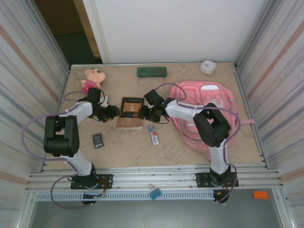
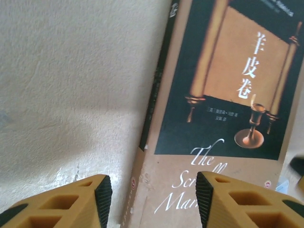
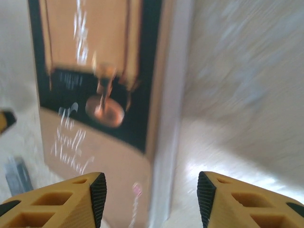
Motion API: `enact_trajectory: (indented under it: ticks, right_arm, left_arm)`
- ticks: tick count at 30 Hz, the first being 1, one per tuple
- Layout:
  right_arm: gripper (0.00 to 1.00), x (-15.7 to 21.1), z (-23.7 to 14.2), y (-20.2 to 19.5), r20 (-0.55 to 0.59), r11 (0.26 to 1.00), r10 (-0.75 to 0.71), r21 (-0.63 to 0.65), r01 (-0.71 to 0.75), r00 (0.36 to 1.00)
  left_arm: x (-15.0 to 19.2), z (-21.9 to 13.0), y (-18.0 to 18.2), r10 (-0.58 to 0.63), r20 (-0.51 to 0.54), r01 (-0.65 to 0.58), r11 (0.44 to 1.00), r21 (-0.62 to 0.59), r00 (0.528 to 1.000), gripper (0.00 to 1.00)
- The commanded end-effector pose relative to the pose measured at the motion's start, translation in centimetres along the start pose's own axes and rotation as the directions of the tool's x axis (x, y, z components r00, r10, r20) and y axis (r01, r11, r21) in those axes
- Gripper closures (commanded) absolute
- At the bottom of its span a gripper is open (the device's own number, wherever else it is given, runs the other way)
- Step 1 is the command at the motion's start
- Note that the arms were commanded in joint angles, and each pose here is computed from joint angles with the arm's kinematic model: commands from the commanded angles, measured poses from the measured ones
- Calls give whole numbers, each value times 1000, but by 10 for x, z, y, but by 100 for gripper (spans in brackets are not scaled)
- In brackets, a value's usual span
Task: Pack the student bag
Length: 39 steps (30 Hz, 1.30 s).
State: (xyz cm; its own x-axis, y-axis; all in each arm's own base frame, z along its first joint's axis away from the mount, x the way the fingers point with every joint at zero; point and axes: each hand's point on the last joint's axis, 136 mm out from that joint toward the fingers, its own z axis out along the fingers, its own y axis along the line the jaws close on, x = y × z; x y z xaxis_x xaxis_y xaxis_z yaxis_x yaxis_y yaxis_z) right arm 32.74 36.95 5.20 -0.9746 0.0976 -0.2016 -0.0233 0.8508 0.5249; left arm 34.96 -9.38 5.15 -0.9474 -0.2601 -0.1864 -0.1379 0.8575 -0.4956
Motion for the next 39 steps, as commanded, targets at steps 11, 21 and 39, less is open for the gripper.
enact_trajectory:
  ticks: [11,21,39]
  right_arm:
    - [70,4,34,-59,-88,976,27,217,-7,996]
    - [86,11,45,-72,-131,979,79,194,-53,988]
    - [86,1,35,-53,-86,989,45,142,-32,995]
  left_arm:
    - [3,18,5,-45,-55,46,999,8,997,49]
    - [14,38,-20,-18,-120,30,995,96,993,52]
    - [7,2,-84,29,-68,-10,962,273,997,53]
